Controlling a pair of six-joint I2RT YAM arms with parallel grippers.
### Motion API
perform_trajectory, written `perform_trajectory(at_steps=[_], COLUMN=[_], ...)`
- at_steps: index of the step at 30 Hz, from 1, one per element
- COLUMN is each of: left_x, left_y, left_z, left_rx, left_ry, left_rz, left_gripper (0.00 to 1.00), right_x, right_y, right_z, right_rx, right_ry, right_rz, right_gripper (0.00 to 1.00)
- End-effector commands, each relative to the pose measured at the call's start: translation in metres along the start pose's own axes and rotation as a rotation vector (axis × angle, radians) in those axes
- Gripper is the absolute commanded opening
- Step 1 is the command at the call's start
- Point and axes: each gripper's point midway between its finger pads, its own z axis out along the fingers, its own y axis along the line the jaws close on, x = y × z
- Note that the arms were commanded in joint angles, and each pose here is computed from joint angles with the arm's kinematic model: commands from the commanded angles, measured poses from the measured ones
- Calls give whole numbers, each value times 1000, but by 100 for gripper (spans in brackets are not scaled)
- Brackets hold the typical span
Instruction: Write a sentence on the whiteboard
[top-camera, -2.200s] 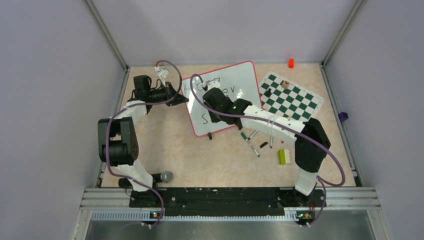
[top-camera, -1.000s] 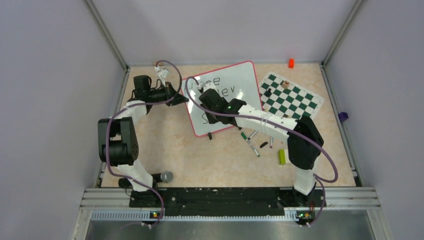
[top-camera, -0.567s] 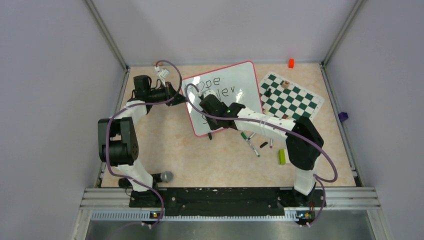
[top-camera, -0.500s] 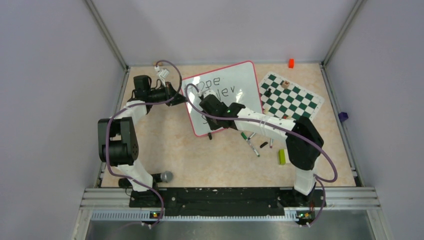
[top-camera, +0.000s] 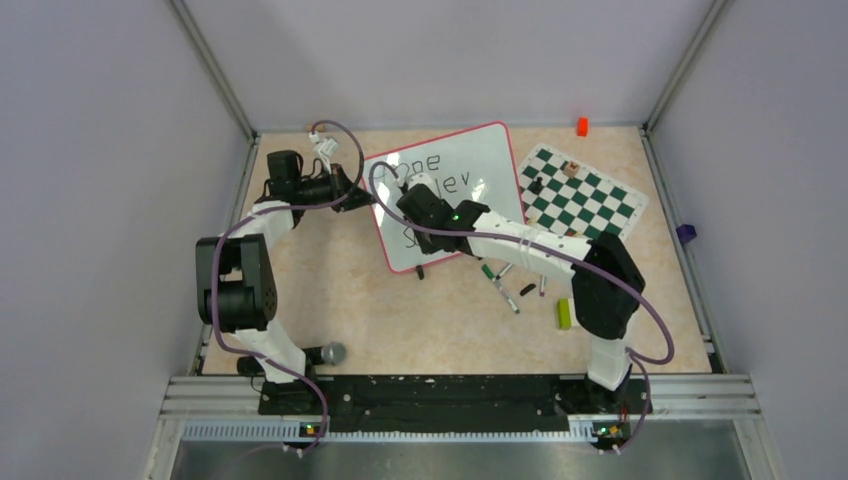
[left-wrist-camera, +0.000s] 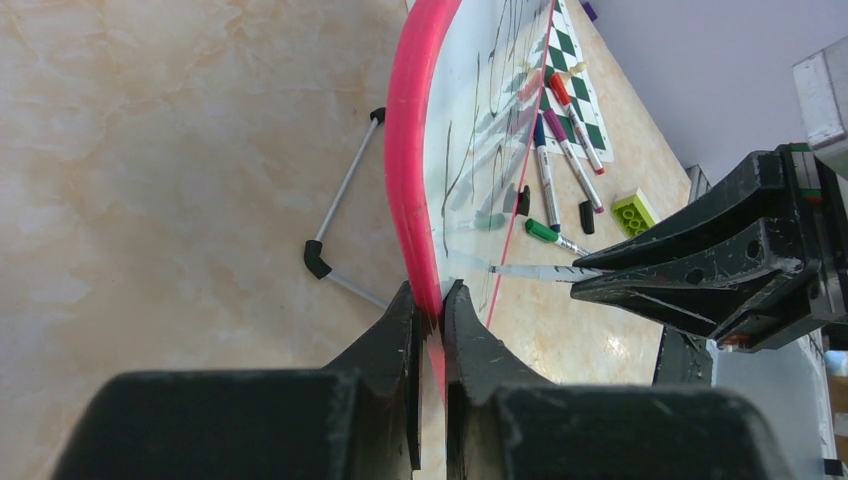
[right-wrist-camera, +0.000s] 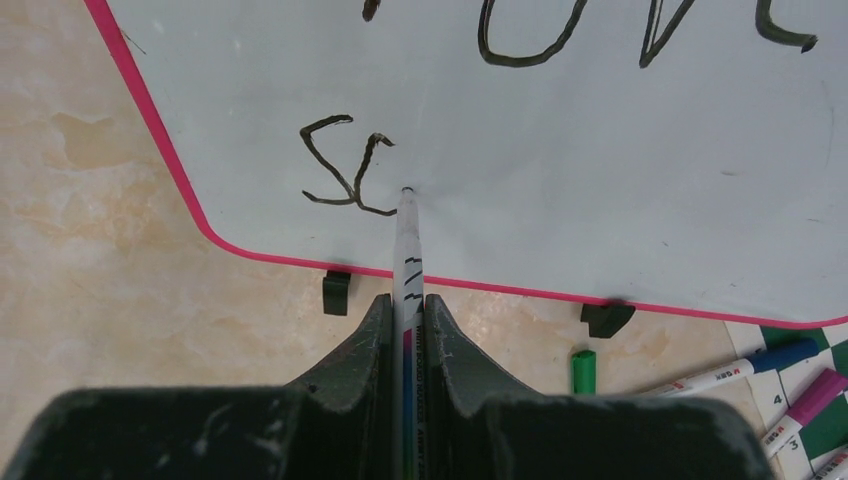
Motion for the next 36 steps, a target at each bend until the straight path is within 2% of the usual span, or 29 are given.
perform_trajectory(at_steps=[1, 10, 27, 36], left_x=[17, 17, 17, 17], left_y=[37, 37, 36, 36], left_z=[8, 8, 8, 8], left_rx=[-149, -149, -147, -147], left_ry=[26, 26, 26, 25], left_rz=[78, 78, 79, 80], left_gripper=[0, 0, 0, 0], right_x=[-40, -44, -9, -24], right_y=[-10, -13, -13, -20], right_z=[2, 4, 3, -12], right_rx=[52, 59, 27, 45], right_ry=[-102, -98, -26, -56], right_rz=[33, 32, 31, 13], right_gripper=[0, 0, 0, 0])
